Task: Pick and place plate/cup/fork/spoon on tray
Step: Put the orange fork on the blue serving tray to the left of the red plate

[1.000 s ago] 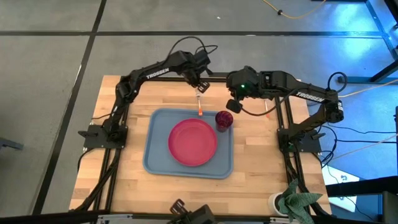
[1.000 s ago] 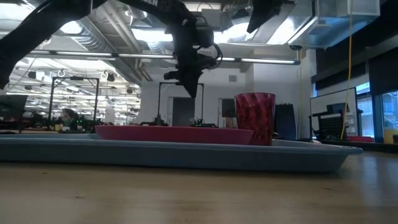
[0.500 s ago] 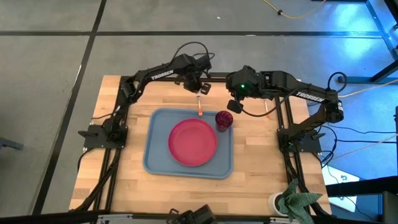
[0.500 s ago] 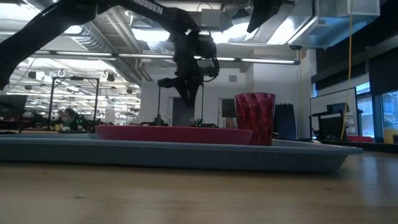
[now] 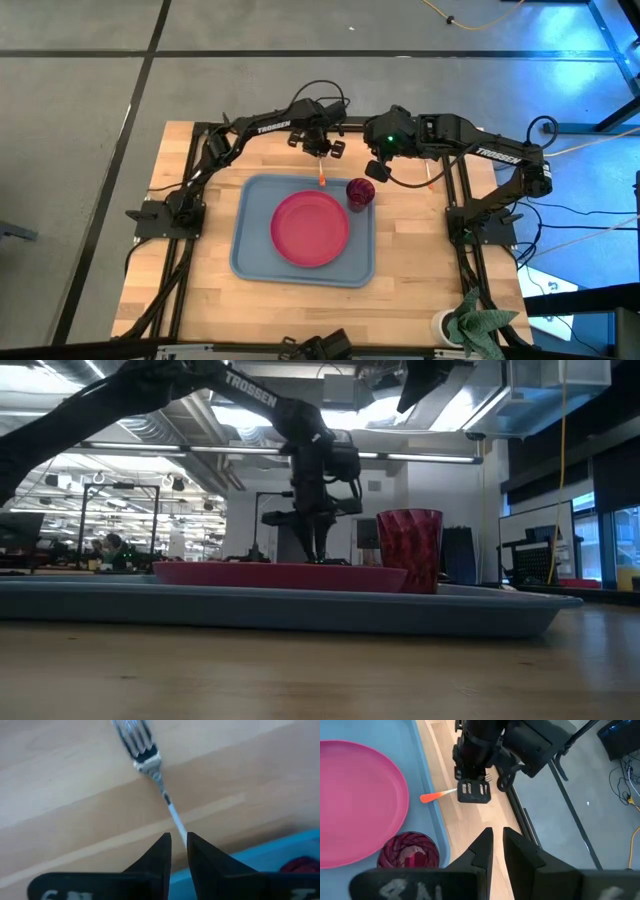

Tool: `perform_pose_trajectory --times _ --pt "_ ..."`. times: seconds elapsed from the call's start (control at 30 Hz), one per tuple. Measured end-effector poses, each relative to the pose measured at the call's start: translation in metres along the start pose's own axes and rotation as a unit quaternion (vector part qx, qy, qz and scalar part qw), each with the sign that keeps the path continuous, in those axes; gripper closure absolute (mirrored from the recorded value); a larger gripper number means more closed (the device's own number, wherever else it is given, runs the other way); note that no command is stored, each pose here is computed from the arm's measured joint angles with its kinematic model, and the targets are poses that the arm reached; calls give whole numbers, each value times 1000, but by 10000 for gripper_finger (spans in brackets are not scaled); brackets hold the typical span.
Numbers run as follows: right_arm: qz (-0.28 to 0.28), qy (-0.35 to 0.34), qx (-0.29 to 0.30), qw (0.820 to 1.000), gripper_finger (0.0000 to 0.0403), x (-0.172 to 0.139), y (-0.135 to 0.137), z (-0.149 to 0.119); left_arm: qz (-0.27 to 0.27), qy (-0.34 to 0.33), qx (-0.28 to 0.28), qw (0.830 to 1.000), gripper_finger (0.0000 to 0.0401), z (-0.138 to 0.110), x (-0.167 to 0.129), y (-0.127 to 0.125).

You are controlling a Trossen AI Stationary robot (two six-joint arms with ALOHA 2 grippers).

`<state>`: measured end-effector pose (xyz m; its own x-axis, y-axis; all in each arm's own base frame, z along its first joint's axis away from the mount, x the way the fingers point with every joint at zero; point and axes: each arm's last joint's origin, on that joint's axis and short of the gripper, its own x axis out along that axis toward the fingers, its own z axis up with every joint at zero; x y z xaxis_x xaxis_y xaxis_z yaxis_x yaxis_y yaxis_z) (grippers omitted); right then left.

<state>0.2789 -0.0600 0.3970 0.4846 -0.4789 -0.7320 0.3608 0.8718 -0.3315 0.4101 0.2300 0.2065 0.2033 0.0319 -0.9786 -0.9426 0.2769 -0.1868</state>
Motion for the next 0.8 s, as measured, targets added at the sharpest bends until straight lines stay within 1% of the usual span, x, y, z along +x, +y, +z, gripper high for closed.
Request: perform_pose_trajectory --times 0.13,0.27,0.4,0.63,0.8 --pt "0 0 0 1000 353 0 0 0 2 -23 -12 1000 344 2 0 -2" --pt "0 0 1 1000 353 0 0 0 1 -24 -16 1000 347 2 1 -2" --pt "0 0 1 1000 353 0 0 0 5 -18 -19 1000 345 -4 15 -2" --pt "0 0 1 1000 353 0 0 0 -7 -6 -32 999 347 -8 34 2" --pt "0 0 1 1000 353 0 0 0 -11 -14 -31 999 345 -8 38 1"
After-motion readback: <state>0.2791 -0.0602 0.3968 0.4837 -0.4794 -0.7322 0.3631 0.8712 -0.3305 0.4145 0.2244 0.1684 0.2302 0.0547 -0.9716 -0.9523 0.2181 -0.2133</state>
